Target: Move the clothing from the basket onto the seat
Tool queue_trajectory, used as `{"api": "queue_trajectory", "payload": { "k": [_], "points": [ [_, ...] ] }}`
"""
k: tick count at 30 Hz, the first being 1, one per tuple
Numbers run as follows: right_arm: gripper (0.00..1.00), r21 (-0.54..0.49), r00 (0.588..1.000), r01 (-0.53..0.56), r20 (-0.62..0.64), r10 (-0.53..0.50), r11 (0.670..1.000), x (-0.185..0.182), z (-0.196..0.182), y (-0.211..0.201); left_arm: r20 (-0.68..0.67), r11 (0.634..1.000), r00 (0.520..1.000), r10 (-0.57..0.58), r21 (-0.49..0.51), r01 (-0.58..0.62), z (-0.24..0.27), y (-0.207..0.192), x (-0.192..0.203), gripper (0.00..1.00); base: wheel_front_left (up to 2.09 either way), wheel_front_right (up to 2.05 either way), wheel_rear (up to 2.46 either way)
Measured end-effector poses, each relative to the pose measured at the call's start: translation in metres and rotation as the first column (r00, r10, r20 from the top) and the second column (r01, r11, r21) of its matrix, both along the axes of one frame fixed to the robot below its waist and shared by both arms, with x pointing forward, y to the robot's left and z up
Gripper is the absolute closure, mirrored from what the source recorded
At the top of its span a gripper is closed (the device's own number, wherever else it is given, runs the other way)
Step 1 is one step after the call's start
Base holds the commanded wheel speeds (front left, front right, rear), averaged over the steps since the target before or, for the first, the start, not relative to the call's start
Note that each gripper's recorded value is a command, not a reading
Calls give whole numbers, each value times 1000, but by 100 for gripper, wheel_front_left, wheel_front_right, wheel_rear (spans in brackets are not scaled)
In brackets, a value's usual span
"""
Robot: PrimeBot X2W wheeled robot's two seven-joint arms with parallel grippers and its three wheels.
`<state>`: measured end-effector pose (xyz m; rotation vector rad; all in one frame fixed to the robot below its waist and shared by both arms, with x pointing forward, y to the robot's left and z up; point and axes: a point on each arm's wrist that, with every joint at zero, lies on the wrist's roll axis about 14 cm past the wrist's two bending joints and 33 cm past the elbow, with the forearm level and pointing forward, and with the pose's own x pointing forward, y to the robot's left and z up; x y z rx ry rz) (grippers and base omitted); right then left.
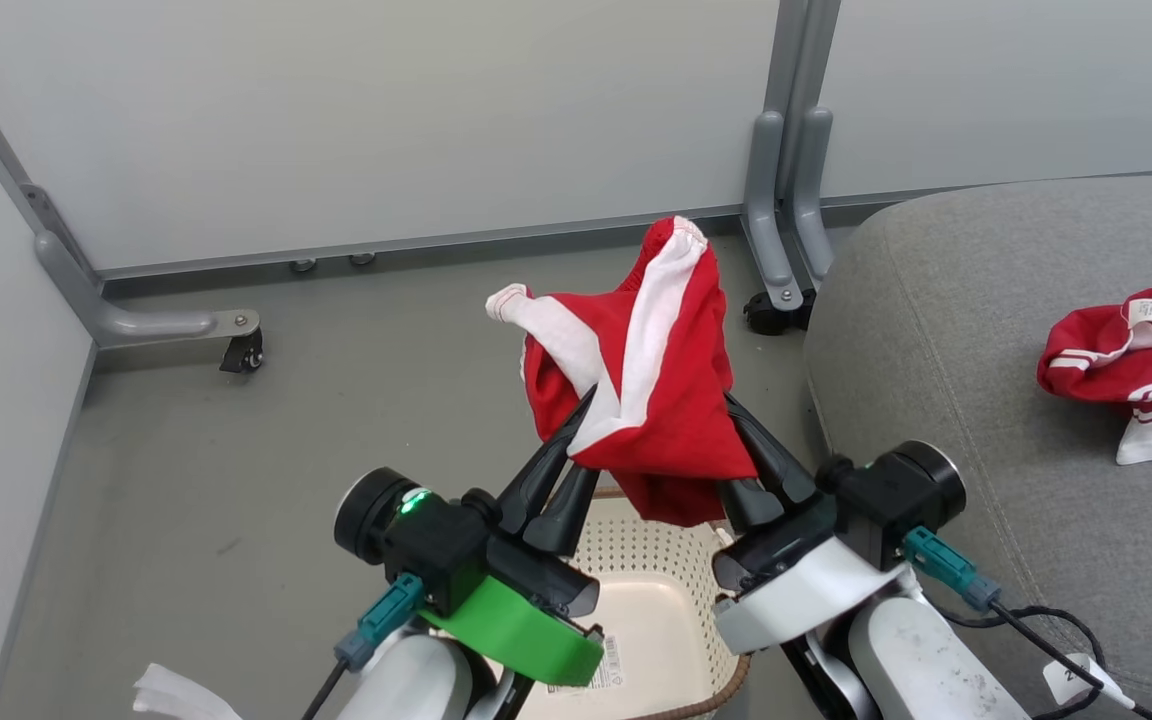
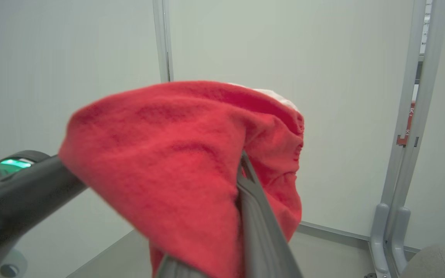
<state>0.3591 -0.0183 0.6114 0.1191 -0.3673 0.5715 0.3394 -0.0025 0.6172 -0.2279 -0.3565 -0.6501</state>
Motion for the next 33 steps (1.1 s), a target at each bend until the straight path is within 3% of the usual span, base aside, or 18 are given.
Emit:
{"api": "queue_trajectory", "payload": {
  "k": [1,22,33],
  "points": [
    [100,3,1000,8,-2,-8,1000,0,0,-2,0,1000,1000,3,4,-3,-1,1,0,0,0,0,0],
    [100,10,979,204,1,-204,979,13,-1,-64,-87,978,976,201,66,-195,-41,64,7,0,0,0,0],
    [100,13,956,293,-30,-293,956,11,-12,-97,-231,934,905,357,96,-344,-90,117,0,0,0,0,0]
  ]
}}
